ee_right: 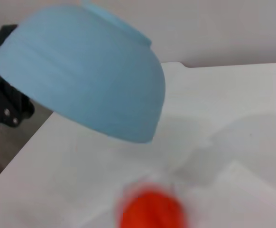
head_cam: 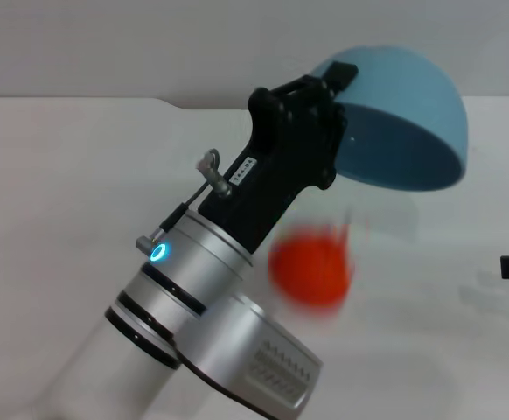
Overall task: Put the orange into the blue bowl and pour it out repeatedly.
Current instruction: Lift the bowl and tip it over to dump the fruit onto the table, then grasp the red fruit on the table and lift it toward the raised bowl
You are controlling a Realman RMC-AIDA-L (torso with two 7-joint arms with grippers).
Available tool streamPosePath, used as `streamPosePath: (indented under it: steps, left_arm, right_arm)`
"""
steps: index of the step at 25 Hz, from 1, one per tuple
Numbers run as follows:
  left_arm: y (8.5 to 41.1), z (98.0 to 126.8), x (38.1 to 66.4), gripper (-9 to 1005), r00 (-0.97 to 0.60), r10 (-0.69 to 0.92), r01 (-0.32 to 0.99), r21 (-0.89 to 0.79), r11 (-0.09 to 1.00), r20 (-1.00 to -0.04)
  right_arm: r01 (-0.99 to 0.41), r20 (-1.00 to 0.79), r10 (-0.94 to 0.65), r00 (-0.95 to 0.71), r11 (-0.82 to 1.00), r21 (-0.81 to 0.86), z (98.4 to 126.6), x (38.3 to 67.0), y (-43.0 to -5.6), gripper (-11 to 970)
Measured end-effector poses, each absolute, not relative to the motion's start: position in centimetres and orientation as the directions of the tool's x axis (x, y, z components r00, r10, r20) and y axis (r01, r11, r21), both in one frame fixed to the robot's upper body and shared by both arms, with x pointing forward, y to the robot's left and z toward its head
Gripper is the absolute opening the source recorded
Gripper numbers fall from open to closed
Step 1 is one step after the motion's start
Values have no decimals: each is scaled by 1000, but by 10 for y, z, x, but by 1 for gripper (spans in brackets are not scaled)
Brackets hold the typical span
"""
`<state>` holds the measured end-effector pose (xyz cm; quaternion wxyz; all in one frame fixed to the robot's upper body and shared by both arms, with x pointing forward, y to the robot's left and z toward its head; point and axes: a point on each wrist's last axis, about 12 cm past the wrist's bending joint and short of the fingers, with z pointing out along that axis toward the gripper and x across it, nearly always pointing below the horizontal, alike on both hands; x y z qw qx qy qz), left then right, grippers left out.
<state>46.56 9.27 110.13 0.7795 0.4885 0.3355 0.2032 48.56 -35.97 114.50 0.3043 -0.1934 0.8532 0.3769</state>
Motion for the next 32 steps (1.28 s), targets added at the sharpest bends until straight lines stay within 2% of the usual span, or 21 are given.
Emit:
streamPosePath:
  steps: [3,5,8,12,15,18,20,21,23,24,25,27,32]
  left_arm:
    - [91,1102,466,-2,695,644,6,897,441,-321]
    - [92,1104,467,-2,685,636,24,884,467,-355]
    - [93,1113,478,-2,599,608,111,806,581,-521]
    - [106,1143,511,-2,361,505,270,607,748,-784]
    - [128,1159,543,-2,181,408,434,445,783,-895]
    - [154,1169,576,-2,-62,237,615,150,774,-969]
    - [167,1166,592,-2,-286,139,679,-98,727,-948]
    - [179,1162,598,-1,-399,99,668,-216,712,-911]
    - [194,1157,601,-1,-512,79,647,-324,691,-855]
    - [209,1154,600,-1,-595,100,621,-377,687,-798]
    - [209,1154,600,-1,-595,100,621,-377,687,-798]
    - [228,1159,593,-1,-688,160,570,-389,724,-708]
    - [251,1172,583,-2,-737,189,500,-336,798,-649]
  right_arm:
    - [-558,-662,-98,-743,637,532,1143,485,-359,523]
    - [-560,-661,-100,-744,633,535,1143,486,-358,523]
    - [-579,-669,-113,-735,619,531,1143,489,-352,524]
    - [-647,-704,-169,-690,579,495,1144,496,-337,525]
    - [-691,-710,-219,-669,536,485,1143,506,-321,525]
    - [-719,-714,-244,-656,488,494,1139,517,-306,526]
    - [-744,-725,-258,-639,447,497,1135,522,-297,526]
    - [-757,-730,-268,-628,425,496,1133,526,-291,527]
    - [-769,-732,-282,-621,401,497,1129,532,-280,527]
    - [-786,-731,-315,-605,385,484,1124,536,-270,527]
    - [-786,-731,-315,-605,385,484,1124,536,-270,527]
    - [-825,-731,-394,-558,356,438,1115,539,-254,528]
    - [-838,-693,-471,-545,323,439,1103,542,-233,529]
